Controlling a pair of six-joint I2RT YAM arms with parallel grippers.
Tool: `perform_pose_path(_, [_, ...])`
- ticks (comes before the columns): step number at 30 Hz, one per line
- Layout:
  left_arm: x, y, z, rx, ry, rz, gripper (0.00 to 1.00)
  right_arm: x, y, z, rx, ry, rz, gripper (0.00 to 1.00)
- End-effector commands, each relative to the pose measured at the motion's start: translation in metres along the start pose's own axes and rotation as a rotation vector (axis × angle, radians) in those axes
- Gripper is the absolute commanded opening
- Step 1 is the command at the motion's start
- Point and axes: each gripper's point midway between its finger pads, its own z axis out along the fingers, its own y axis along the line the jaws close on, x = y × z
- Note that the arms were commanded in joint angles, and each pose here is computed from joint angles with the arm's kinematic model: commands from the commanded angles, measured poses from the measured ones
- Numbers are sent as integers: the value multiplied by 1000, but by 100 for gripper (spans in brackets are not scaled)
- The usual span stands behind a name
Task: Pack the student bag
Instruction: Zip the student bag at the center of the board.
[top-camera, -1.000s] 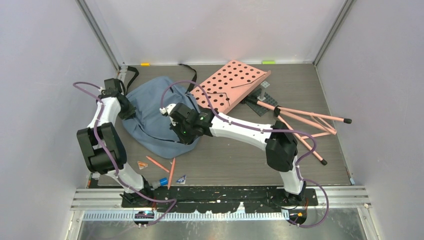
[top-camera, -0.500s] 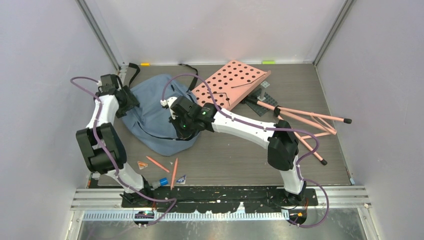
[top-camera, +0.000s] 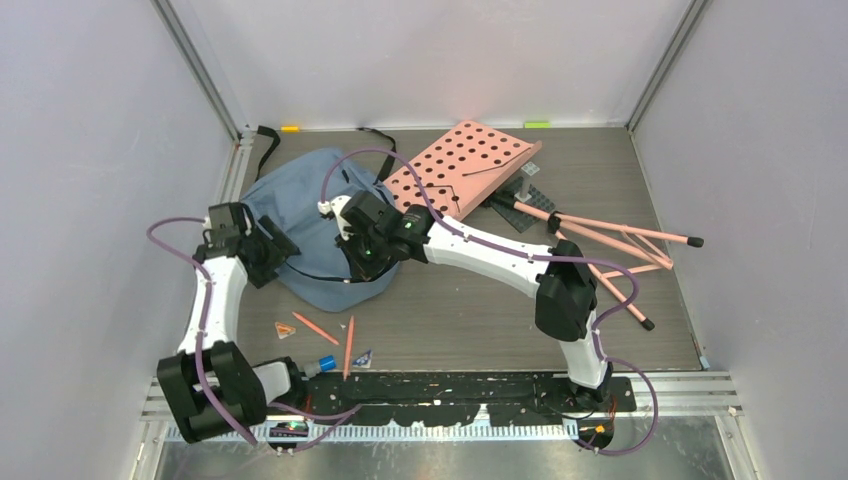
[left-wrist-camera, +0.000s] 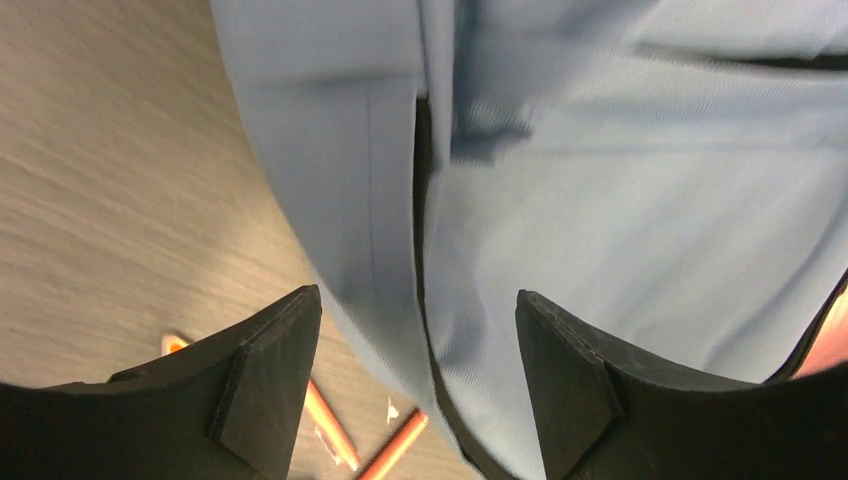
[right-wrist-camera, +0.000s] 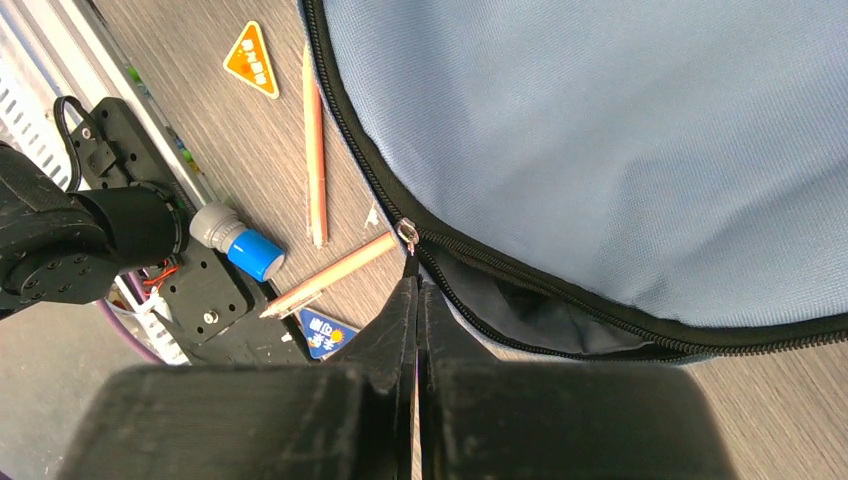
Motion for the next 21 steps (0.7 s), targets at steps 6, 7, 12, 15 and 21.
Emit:
perform_pose_path(6, [36,-9,-11,78,49,-85,56,-23,9,-14,-42,-56,-25,1])
perform_pose_path(7, [36,-8,-9,76,52,-82,47,-23,9,-14,-42,-56,-24,1])
perform_pose_path(12, [29,-3,-7,36,46,-50,4,-24,2,-22,7,-64,-38,1])
perform_pose_path(15, [20,6,-10,-13,2,-17,0,-21,-9,-29,71,-80,-57,1])
perform_pose_path(21, [2,23,-14,-88,-53,31,0,-16,-22,-49,151,-109,-48,1])
